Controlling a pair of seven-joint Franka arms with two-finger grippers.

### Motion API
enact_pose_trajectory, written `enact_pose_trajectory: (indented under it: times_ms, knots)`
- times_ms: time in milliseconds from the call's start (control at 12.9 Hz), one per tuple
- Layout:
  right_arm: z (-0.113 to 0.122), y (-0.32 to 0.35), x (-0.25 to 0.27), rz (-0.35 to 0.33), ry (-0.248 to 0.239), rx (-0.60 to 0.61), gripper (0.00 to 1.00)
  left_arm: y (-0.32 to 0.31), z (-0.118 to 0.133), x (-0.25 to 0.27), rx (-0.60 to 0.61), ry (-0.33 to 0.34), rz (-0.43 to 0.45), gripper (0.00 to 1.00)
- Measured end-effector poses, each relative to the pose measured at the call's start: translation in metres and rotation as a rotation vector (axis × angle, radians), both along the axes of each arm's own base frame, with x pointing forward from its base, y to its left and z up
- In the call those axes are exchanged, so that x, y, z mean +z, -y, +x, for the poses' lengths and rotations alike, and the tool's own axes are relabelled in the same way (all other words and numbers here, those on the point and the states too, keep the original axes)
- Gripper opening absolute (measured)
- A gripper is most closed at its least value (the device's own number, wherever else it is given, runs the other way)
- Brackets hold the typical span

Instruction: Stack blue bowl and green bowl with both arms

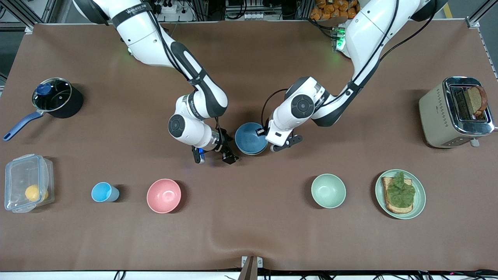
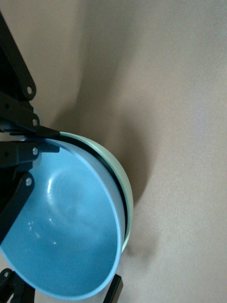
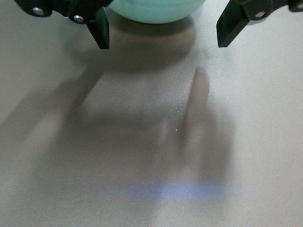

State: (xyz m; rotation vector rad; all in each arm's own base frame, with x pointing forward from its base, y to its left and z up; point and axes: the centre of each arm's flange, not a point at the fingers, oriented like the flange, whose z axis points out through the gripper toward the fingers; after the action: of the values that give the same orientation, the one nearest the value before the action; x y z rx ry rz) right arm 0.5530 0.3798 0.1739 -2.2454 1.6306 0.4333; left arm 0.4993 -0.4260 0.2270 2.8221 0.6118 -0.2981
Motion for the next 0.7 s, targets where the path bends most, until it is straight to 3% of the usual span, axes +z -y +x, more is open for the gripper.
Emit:
enact_pose_trajectory:
  times_ms: [78, 155, 544, 699]
  knots:
    - [0.000, 0.000, 0.000, 0.000, 0.000, 0.000, 1.00, 0.000, 0.000, 0.000, 0.001, 0.000, 0.000, 0.07]
    - [0.000, 0.000, 0.000, 0.000, 0.000, 0.000, 1.00, 0.000, 0.001, 0.000, 0.001, 0.001, 0.000, 0.16]
    - [0.000, 0.001, 0.000, 0.000, 0.002, 0.009, 1.00, 0.006, 0.016, 0.028, 0.028, 0.049, -0.032, 0.72]
    - [0.001, 0.004, 0.002, 0.002, -0.036, 0.036, 1.00, 0.005, 0.025, 0.069, 0.031, 0.092, -0.031, 0.93]
